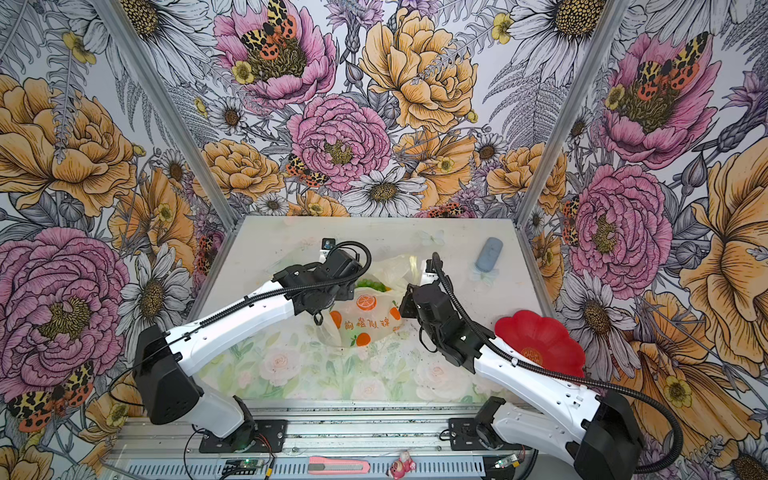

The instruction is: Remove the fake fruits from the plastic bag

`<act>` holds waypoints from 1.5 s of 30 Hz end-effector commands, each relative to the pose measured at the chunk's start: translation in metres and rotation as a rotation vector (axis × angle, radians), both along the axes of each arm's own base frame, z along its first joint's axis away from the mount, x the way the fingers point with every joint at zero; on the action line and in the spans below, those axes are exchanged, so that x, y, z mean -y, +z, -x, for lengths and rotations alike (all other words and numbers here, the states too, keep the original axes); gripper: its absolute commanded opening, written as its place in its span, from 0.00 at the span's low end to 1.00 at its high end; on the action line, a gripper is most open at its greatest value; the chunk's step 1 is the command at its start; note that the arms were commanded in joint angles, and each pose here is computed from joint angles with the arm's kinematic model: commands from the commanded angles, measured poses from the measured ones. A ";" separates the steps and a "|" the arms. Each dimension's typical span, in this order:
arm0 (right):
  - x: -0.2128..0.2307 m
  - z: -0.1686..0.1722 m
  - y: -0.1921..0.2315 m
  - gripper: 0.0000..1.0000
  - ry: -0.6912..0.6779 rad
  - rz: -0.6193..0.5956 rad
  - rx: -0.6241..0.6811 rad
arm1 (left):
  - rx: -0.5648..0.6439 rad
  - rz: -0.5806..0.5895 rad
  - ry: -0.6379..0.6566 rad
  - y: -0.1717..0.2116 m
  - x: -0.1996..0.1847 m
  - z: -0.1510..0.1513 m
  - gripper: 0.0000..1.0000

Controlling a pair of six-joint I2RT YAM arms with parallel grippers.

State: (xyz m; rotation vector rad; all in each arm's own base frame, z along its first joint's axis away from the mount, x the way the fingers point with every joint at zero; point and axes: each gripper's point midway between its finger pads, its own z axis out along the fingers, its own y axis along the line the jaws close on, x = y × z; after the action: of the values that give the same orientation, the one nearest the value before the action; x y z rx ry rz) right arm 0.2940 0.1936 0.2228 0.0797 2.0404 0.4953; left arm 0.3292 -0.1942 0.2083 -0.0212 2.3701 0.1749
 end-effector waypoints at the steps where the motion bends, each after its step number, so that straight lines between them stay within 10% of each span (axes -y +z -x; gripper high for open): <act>1: 0.002 -0.001 0.016 0.00 -0.008 0.001 0.054 | -0.056 -0.004 0.035 -0.013 -0.016 0.001 0.91; 8: 0.008 -0.003 0.015 0.00 -0.030 0.026 0.065 | -0.153 0.013 0.055 -0.047 -0.028 0.007 0.92; 16: 0.010 -0.004 0.015 0.00 -0.040 0.051 0.074 | -0.230 0.309 -0.053 -0.075 0.017 0.025 0.94; 32: 0.053 -0.008 -0.018 0.00 -0.154 -0.019 -0.011 | -0.011 0.602 0.002 -0.050 -0.016 0.000 0.14; 45: 0.046 0.002 -0.036 0.01 -0.079 0.002 -0.049 | 0.128 0.689 -0.063 -0.017 -0.030 -0.025 0.01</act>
State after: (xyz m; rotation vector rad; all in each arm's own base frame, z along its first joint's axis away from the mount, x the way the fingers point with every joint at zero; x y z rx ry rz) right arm 0.2933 0.1433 0.1680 0.2187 2.1240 0.4045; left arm 0.3499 -0.1500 0.1778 -0.3725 2.2371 -0.6096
